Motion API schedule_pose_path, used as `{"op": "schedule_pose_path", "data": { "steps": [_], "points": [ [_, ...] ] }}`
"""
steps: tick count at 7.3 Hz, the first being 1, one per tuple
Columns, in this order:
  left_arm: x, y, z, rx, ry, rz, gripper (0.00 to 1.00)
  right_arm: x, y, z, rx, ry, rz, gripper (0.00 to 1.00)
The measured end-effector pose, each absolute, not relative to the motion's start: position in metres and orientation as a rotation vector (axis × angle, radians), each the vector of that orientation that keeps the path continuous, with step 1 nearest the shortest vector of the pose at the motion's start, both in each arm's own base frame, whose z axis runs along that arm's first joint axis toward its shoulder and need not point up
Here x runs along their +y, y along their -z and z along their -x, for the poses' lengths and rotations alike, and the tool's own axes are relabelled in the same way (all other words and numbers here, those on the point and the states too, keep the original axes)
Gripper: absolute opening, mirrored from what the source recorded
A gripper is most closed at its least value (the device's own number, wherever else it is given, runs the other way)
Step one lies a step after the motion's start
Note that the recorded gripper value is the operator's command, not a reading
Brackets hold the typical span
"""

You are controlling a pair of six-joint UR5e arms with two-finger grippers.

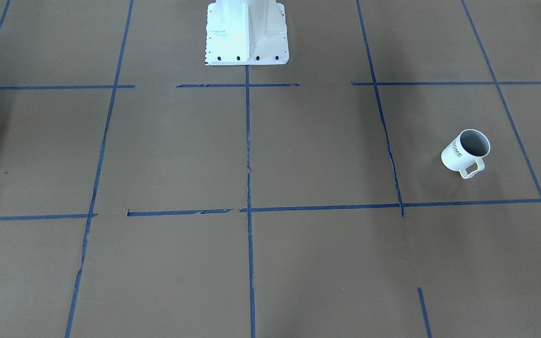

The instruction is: Left arm hands cup to right arm to dump lemon

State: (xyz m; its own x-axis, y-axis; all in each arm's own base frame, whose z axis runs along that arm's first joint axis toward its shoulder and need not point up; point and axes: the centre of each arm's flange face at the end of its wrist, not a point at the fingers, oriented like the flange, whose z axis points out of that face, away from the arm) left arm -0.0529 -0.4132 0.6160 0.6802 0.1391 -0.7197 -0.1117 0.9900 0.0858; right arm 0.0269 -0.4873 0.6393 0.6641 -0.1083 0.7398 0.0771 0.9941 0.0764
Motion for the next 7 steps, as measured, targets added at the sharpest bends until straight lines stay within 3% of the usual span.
{"op": "schedule_pose_path", "data": {
  "steps": [7],
  "points": [
    [-0.4121,-0.6175,0.0541,0.794,-0.142,-0.039,1.00,-0.4813,-0.6451,-0.0295,-0.820,0.102,-0.038,1.00]
  ]
}}
